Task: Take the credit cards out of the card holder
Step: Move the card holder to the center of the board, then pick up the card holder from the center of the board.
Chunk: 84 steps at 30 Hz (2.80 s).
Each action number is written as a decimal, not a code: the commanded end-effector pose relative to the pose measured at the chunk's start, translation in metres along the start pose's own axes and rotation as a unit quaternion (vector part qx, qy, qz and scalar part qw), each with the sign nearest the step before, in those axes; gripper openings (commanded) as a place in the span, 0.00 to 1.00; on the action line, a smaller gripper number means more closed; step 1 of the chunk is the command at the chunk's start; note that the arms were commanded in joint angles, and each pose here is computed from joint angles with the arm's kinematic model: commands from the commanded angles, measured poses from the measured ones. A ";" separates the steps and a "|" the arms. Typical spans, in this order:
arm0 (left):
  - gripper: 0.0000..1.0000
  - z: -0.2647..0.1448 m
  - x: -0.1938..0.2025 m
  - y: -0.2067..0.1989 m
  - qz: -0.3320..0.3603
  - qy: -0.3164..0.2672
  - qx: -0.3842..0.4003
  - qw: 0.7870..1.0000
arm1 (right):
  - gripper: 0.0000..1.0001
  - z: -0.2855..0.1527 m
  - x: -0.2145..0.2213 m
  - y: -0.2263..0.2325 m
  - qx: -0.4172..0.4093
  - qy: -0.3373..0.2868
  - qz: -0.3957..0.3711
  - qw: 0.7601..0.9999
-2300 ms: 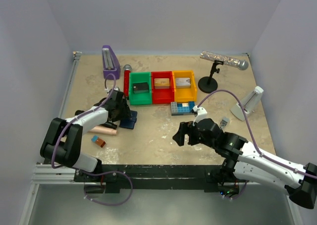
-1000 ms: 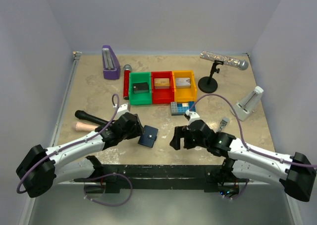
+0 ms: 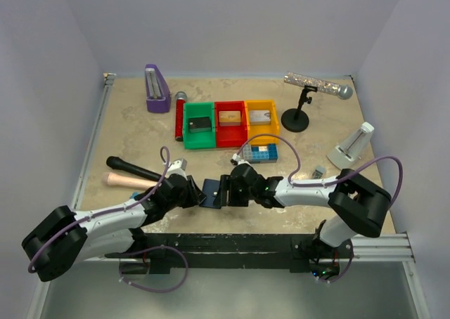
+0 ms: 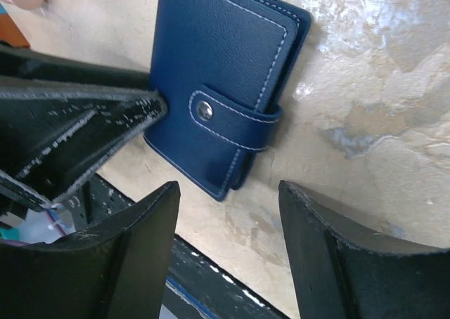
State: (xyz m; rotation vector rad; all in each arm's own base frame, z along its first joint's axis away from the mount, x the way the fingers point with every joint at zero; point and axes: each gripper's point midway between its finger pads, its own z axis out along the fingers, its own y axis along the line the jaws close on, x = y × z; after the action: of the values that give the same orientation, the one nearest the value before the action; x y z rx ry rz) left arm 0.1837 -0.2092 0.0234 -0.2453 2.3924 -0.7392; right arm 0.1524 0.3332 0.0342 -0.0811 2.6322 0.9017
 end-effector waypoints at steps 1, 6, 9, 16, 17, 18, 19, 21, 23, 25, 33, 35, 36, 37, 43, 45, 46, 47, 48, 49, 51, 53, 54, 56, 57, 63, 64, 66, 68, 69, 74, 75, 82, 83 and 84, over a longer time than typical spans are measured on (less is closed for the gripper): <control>0.30 -0.004 0.020 0.003 0.012 0.028 0.027 0.999 | 0.62 0.004 -0.008 0.024 -0.035 -0.007 0.027 0.999; 0.24 -0.007 0.024 0.003 0.010 0.028 0.034 0.999 | 0.59 0.005 -0.007 0.022 -0.039 -0.009 0.042 0.998; 0.22 -0.007 0.026 0.004 0.009 0.028 0.035 0.999 | 0.56 0.006 -0.004 0.020 -0.040 -0.007 0.048 0.998; 0.19 -0.005 0.029 0.011 0.006 0.030 0.025 0.999 | 0.46 0.009 -0.001 0.023 -0.063 -0.003 0.056 0.996; 0.18 -0.005 0.030 0.012 0.007 0.031 0.026 0.999 | 0.46 0.009 0.000 0.022 -0.062 -0.003 0.055 0.997; 0.18 -0.005 0.030 0.013 0.006 0.031 0.023 0.999 | 0.46 0.009 0.000 0.021 -0.060 -0.002 0.056 0.997; 0.18 -0.005 0.031 0.014 0.006 0.030 0.023 0.999 | 0.46 0.009 0.000 0.020 -0.059 -0.004 0.056 0.997; 0.17 -0.005 0.031 0.014 0.004 0.030 0.021 0.999 | 0.43 0.009 0.001 0.017 -0.057 -0.001 0.062 0.996; 0.16 -0.005 0.031 0.016 0.003 0.029 0.021 0.999 | 0.43 0.010 0.002 0.014 -0.060 -0.003 0.069 0.996; 0.16 -0.005 0.032 0.017 0.001 0.029 0.020 0.999 | 0.43 0.011 0.002 0.011 -0.059 -0.003 0.075 0.995; 0.16 -0.005 0.033 0.017 -0.002 0.029 0.024 0.999 | 0.39 0.013 0.004 0.007 -0.061 -0.002 0.077 0.995; 0.16 -0.005 0.034 0.017 -0.002 0.030 0.025 0.999 | 0.31 0.014 0.004 0.007 -0.065 -0.001 0.076 0.995; 0.16 -0.005 0.034 0.017 -0.002 0.029 0.026 0.999 | 0.28 0.014 0.004 0.009 -0.069 -0.001 0.074 0.995; 0.16 -0.005 0.034 0.017 -0.001 0.030 0.027 0.999 | 0.23 0.014 0.004 0.009 -0.071 0.000 0.073 0.995; 0.16 -0.005 0.035 0.011 0.000 0.030 0.048 0.998 | 0.05 0.013 0.003 0.012 -0.084 -0.002 0.066 0.994; 0.16 -0.006 0.035 0.008 -0.001 0.029 0.055 0.998 | 0.00 0.012 0.003 0.013 -0.090 -0.003 0.063 0.994; 0.16 -0.006 0.035 0.008 -0.001 0.030 0.056 0.998 | 0.00 0.010 0.003 0.014 -0.094 -0.005 0.063 0.994; 0.16 -0.006 0.035 0.007 -0.001 0.029 0.058 0.998 | 0.00 0.009 0.003 0.014 -0.096 -0.005 0.063 0.993; 0.16 -0.006 0.034 0.007 -0.002 0.028 0.059 0.998 | 0.00 0.008 0.002 0.015 -0.101 -0.007 0.062 0.993; 0.16 -0.007 0.034 0.006 -0.002 0.026 0.060 0.998 | 0.00 0.005 0.001 0.017 -0.107 -0.008 0.059 0.993; 0.17 -0.008 0.031 0.006 -0.005 0.020 0.062 0.998 | 0.00 0.000 0.001 0.019 -0.114 -0.010 0.050 0.992; 0.20 -0.009 0.029 0.005 -0.006 0.014 0.064 0.998 | 0.00 -0.006 0.001 0.017 -0.123 -0.020 0.045 0.991; 0.22 -0.010 0.027 0.005 -0.006 0.010 0.063 0.998 | 0.00 -0.009 0.001 0.017 -0.130 -0.025 0.040 0.990; 0.29 -0.013 0.024 0.004 -0.007 0.004 0.064 0.998 | 0.00 -0.014 0.001 0.018 -0.137 -0.026 0.031 0.990; 0.34 -0.014 0.021 0.003 -0.006 -0.002 0.065 0.998 | 0.00 -0.017 0.001 0.018 -0.139 -0.026 0.027 0.990; 0.58 -0.025 0.002 -0.009 -0.006 -0.042 0.091 0.995 | 0.00 -0.042 0.000 0.019 -0.151 -0.046 -0.028 0.987; 0.61 -0.028 -0.003 -0.013 -0.006 -0.051 0.100 0.994 | 0.00 -0.048 -0.002 0.019 -0.150 -0.049 -0.037 0.987; 0.67 -0.034 -0.011 -0.020 -0.006 -0.068 0.114 0.991 | 0.00 -0.062 -0.004 0.022 -0.152 -0.055 -0.064 0.985; 0.72 -0.041 -0.019 -0.026 -0.006 -0.085 0.130 0.988 | 0.00 -0.074 -0.004 0.024 -0.153 -0.056 -0.085 0.983; 0.74 -0.047 -0.026 -0.032 -0.009 -0.098 0.147 0.984 | 0.00 -0.082 -0.004 0.026 -0.158 -0.057 -0.094 0.981; 0.79 -0.071 -0.043 -0.056 -0.010 -0.132 0.209 0.969 | 0.00 -0.120 -0.005 0.037 -0.186 -0.066 -0.125 0.972; 0.81 -0.075 -0.045 -0.061 -0.009 -0.136 0.221 0.966 | 0.00 -0.128 -0.003 0.041 -0.193 -0.064 -0.132 0.970; 0.95 -0.120 -0.051 -0.118 0.026 -0.141 0.375 0.916 | 0.00 -0.186 0.006 0.070 -0.262 -0.047 -0.177 0.947; 0.95 -0.126 -0.049 -0.127 0.035 -0.135 0.397 0.907 | 0.00 -0.192 0.005 0.073 -0.269 -0.049 -0.178 0.945; 0.96 -0.131 -0.046 -0.134 0.042 -0.127 0.415 0.900 | 0.00 -0.197 0.005 0.075 -0.275 -0.051 -0.179 0.943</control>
State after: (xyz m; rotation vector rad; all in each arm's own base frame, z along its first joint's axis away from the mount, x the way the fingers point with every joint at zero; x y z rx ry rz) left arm 0.1599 -0.2253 0.1550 -0.0849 1.8354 -1.3008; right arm 0.0885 0.2778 0.1847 -0.5111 2.1813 1.3437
